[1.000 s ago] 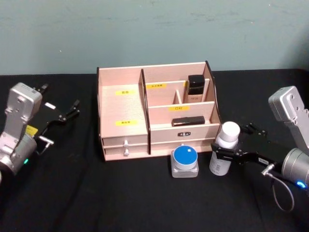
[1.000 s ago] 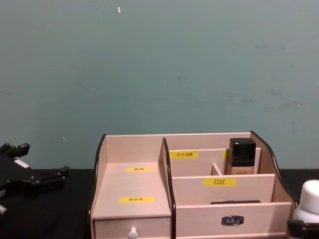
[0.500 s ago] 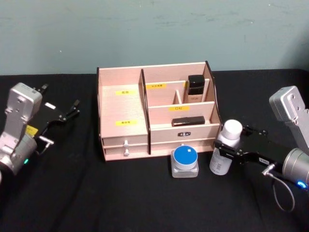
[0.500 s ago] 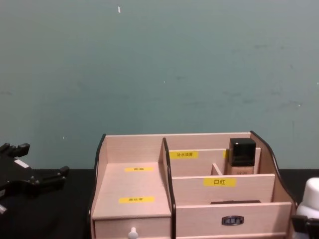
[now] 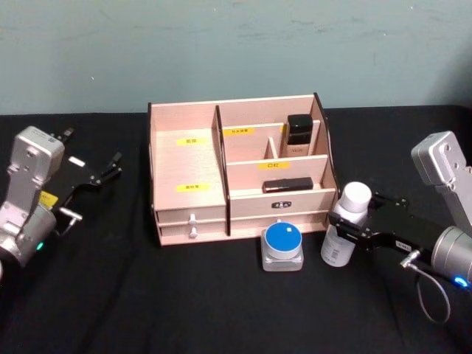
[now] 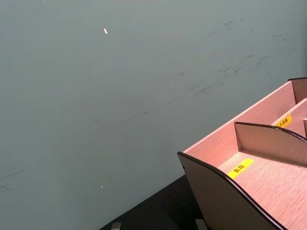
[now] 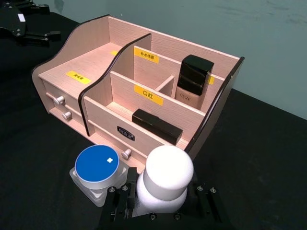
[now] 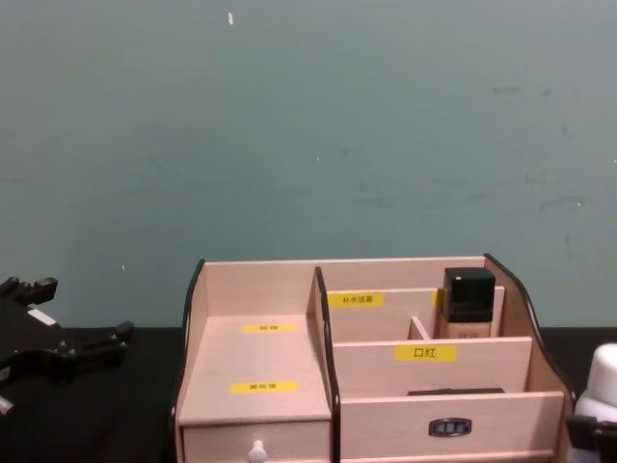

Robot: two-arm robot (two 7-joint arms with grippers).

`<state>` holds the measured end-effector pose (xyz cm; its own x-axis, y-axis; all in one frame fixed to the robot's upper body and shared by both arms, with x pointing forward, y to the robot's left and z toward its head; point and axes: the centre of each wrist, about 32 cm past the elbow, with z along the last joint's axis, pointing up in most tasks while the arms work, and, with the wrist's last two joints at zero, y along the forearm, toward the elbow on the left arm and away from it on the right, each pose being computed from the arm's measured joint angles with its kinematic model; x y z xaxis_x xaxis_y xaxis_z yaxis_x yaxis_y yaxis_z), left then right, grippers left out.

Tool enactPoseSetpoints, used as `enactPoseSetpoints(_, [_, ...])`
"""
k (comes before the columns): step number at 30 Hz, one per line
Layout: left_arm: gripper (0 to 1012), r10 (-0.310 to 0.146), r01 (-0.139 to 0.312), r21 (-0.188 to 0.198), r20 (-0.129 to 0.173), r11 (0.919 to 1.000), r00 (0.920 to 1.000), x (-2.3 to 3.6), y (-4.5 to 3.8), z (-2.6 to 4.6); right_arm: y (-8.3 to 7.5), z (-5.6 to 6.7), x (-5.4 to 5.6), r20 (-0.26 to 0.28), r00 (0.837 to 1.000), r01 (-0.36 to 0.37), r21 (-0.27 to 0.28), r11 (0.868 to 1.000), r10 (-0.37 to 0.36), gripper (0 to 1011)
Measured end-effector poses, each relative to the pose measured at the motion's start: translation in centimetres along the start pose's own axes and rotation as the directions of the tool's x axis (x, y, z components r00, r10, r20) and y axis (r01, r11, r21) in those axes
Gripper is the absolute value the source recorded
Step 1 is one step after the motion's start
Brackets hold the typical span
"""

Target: Pick up the facial cleanser and watermelon frost from the table and place them into the tiered storage box.

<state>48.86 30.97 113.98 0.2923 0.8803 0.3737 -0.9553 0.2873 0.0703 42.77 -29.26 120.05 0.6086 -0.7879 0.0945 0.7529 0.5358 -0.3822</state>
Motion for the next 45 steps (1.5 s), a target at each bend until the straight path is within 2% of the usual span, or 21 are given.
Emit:
enactPoseSetpoints(13, [1002, 0.0, 0.0, 0.0, 0.0, 1.0, 1.0, 0.0, 0.0, 0.0, 0.0, 0.0, -0.1, -0.011, 1.0, -0.007, 0.004, 1.0, 0.007, 605])
enactPoseSetpoints(23, [1001, 0.0, 0.0, 0.0, 0.0, 1.0, 1.0, 0.0, 0.0, 0.0, -0.7, 1.3, -0.5, 0.028, 0.999, -0.021, 0.033, 0.999, 0.02, 605])
enactPoseSetpoints(30, [1001, 0.0, 0.0, 0.0, 0.0, 1.0, 1.0, 0.0, 0.0, 0.0, -1.1, 3.1, -0.7, 0.059, 0.998, -0.03, 0.081, 0.996, 0.025, 606])
enactPoseSetpoints(35, [1001, 0.0, 0.0, 0.0, 0.0, 1.0, 1.0, 0.0, 0.0, 0.0, -1.2, 5.1, -0.9, 0.084, 0.996, -0.041, 0.126, 0.991, 0.03, 605])
enactPoseSetpoints(40, [1001, 0.0, 0.0, 0.0, 0.0, 1.0, 1.0, 0.0, 0.0, 0.0, -0.7, 6.8, -1.2, 0.098, 0.994, -0.054, 0.161, 0.985, 0.038, 605])
enactPoseSetpoints(41, [1001, 0.0, 0.0, 0.0, 0.0, 1.0, 1.0, 0.0, 0.0, 0.0, -0.7, 6.8, -1.2, 0.098, 0.994, -0.054, 0.161, 0.985, 0.038, 605])
enactPoseSetpoints(43, [1001, 0.0, 0.0, 0.0, 0.0, 1.0, 1.0, 0.0, 0.0, 0.0, -0.1, 7.8, -1.4, 0.104, 0.994, -0.056, 0.186, 0.981, 0.037, 605])
enactPoseSetpoints(45, [1001, 0.0, 0.0, 0.0, 0.0, 1.0, 1.0, 0.0, 0.0, 0.0, 0.3, 8.2, -1.5, 0.109, 0.994, -0.054, 0.195, 0.979, 0.033, 605])
